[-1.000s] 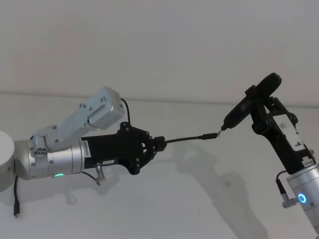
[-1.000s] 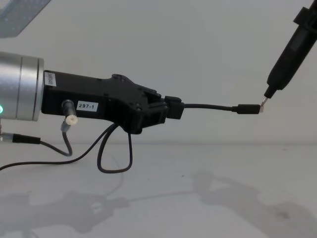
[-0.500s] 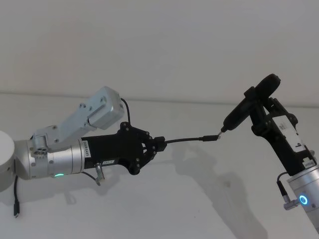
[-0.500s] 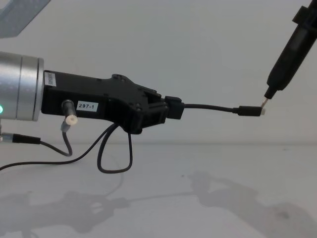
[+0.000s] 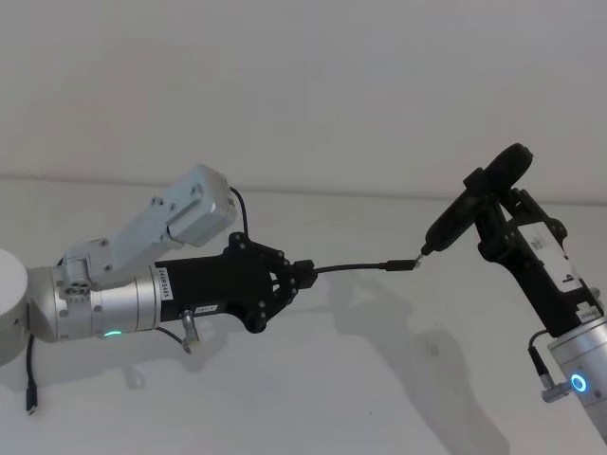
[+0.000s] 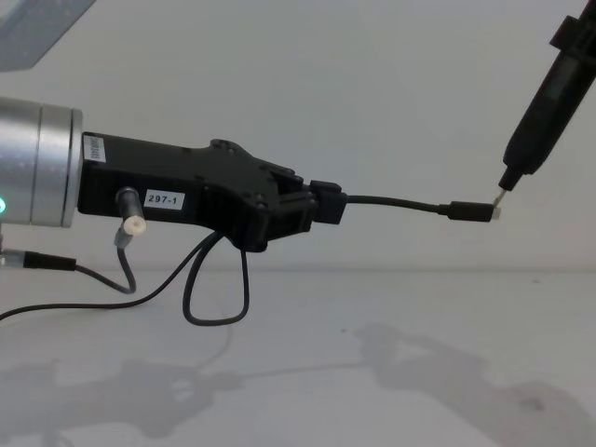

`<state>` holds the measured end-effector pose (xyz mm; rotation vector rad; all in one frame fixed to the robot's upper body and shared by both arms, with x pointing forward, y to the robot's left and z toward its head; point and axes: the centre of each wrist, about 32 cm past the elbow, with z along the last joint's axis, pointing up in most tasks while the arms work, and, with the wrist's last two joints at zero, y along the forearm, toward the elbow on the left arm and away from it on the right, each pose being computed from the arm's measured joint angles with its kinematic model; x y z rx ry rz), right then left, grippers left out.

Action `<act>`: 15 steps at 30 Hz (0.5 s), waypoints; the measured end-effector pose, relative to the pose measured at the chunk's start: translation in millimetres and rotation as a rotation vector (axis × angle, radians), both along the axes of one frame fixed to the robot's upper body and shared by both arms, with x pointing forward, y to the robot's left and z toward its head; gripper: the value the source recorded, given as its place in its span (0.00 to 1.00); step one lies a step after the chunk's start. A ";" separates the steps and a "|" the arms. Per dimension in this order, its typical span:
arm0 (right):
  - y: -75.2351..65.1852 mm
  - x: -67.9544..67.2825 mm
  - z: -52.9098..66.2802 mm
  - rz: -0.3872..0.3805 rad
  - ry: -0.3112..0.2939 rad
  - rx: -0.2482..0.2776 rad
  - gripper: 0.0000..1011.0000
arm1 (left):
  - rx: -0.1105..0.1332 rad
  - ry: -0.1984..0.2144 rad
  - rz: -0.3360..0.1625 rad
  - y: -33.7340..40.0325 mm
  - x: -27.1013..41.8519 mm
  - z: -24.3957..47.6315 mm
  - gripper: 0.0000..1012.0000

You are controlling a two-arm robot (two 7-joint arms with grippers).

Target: Pick up the data cable with the one hand.

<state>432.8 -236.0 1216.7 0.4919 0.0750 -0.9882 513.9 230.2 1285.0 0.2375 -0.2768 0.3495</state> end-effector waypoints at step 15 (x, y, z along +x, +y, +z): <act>-0.4 -0.6 0.2 -0.002 0.002 -0.005 0.27 | 0.000 0.000 0.000 0.0 0.0 0.0 0.05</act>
